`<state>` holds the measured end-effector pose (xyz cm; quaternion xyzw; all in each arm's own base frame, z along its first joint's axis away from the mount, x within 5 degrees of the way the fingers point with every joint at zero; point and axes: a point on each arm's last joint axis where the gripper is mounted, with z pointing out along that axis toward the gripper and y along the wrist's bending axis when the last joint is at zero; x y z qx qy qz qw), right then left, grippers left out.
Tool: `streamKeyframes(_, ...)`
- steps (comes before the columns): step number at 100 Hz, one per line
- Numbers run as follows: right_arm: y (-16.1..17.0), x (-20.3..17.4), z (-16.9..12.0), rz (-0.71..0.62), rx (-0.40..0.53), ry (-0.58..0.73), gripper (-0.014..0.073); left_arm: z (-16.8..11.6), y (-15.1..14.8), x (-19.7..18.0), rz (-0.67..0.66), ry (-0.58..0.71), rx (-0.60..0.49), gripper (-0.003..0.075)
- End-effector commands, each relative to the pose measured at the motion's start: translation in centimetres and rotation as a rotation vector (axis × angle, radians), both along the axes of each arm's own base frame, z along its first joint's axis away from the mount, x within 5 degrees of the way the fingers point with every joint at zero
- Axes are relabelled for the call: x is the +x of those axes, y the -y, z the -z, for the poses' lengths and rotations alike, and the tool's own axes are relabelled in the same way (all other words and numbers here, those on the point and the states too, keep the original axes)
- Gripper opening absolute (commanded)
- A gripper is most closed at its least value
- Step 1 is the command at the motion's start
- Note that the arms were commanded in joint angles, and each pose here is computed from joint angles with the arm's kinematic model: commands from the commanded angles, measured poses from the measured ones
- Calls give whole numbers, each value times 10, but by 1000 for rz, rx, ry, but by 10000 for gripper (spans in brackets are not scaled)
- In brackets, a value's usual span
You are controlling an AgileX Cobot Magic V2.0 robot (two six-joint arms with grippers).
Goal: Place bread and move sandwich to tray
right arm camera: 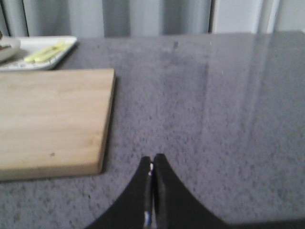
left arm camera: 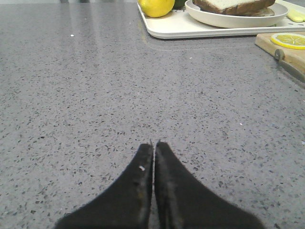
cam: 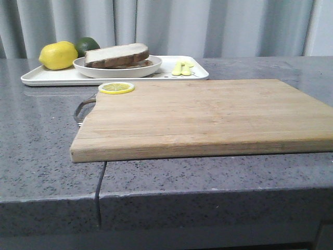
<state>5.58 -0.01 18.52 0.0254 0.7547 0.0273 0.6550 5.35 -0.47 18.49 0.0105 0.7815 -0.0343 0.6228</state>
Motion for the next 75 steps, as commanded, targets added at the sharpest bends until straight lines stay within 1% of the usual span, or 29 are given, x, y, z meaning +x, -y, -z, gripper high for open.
streamKeyframes(1,1,-1,1,8,-32,2,-61,-2,0,0,-6,81,-16,-20)
streamKeyframes(21,2,-3,11,16,-36,-110,-61,-2,0,0,-6,81,-16,-20)
streamKeyframes(75,2,-3,11,16,-35,-107,-61,-2,0,0,-6,81,-16,-20)
